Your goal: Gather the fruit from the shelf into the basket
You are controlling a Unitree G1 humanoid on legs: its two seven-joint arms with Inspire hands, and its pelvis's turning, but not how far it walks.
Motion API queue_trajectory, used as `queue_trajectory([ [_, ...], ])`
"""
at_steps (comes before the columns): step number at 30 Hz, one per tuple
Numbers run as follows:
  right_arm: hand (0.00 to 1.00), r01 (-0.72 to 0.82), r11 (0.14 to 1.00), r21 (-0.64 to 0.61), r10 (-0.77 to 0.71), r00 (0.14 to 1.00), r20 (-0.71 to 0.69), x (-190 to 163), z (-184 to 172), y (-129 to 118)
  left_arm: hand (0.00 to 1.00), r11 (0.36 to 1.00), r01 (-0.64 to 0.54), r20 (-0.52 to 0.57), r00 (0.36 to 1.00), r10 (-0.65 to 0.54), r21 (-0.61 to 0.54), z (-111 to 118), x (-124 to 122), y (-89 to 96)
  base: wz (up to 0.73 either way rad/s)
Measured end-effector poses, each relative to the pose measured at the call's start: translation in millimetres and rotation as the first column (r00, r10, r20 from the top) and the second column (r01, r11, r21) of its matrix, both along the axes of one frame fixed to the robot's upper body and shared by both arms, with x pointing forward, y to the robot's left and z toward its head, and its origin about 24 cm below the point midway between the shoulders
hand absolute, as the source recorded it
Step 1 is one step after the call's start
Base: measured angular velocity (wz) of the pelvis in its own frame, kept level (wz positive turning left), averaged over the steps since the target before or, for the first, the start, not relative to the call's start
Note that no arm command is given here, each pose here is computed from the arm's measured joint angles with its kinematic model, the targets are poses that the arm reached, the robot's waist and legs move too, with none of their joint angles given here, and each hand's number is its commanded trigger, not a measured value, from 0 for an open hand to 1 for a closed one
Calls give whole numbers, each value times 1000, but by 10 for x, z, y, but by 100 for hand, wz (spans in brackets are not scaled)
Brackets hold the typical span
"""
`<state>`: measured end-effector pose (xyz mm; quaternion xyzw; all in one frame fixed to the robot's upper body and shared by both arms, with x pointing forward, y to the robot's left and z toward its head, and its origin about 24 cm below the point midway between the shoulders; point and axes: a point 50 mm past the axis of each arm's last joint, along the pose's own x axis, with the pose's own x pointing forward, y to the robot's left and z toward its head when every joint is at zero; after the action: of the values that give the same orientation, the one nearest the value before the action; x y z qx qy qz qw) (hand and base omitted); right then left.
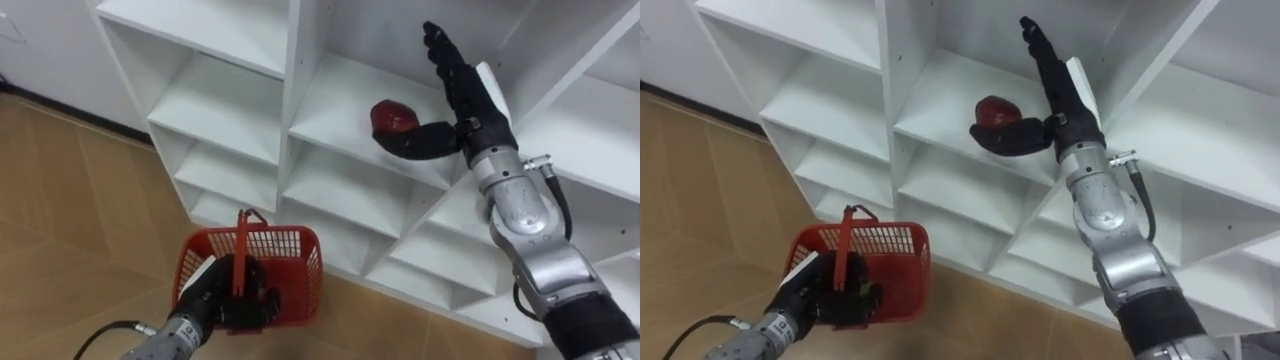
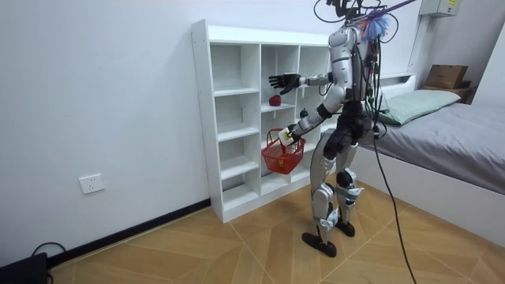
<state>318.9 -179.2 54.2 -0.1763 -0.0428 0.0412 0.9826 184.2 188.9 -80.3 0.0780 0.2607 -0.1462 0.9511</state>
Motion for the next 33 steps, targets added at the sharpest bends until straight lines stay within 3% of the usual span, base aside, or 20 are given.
queue_trajectory([
  [7, 0, 46, 999, 5, -46, 997, -63, 64, -97, -84, 100, 1000, 25, -54, 998, -25, 8, -69, -11, -51, 5],
  [33, 0, 189, 982, -19, -190, 977, -92, 228, -94, -277, 100, 999, 26, -3, 1000, -27, -25, 13, 162, -172, 0],
])
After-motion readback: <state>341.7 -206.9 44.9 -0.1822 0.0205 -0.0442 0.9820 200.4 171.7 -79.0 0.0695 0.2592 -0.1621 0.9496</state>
